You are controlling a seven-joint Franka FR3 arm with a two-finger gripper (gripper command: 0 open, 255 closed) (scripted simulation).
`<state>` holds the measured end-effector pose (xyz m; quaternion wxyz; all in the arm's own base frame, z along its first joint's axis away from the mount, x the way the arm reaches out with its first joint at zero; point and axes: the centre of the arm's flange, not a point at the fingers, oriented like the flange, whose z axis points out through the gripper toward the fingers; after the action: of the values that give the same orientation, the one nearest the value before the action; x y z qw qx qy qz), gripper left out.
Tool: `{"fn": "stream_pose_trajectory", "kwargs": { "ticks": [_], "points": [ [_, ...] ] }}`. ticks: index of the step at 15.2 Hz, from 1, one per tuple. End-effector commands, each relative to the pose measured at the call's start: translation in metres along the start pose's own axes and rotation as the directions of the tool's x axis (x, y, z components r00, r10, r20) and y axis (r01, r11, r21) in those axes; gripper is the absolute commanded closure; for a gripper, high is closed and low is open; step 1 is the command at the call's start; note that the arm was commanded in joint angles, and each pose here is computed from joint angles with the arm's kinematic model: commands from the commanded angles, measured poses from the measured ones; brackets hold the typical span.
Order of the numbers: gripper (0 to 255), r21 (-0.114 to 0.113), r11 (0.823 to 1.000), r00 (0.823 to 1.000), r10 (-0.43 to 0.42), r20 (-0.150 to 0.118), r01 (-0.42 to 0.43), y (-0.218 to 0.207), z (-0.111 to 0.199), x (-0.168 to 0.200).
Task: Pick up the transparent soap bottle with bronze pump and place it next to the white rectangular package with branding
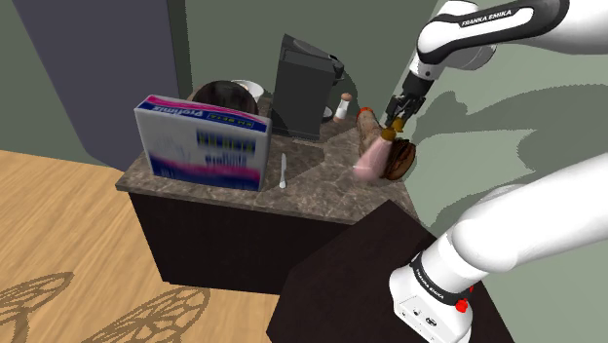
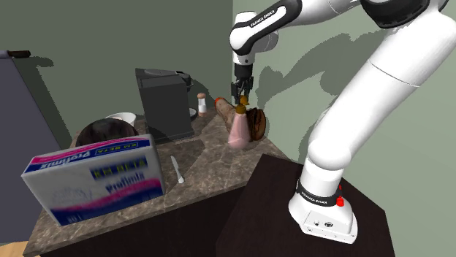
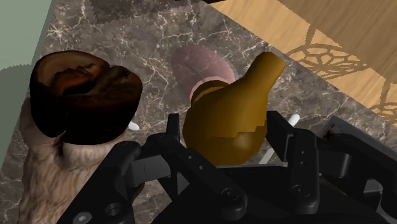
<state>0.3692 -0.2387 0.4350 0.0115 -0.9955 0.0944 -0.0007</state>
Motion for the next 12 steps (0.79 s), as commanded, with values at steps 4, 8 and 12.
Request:
{"fn": "stream_pose_trajectory", "kwargs": {
  "ticks": [4,8,12],
  "points": [
    [255,0.0,1.0,1.0,0.0,0.0,0.0,-0.001,-0.027,0.001],
    [255,0.0,1.0,1.0,0.0,0.0,0.0,-0.002,-0.048,0.001],
    [255,0.0,1.0,1.0,0.0,0.0,0.0,-0.002,-0.069,0.001]
  ]
}}
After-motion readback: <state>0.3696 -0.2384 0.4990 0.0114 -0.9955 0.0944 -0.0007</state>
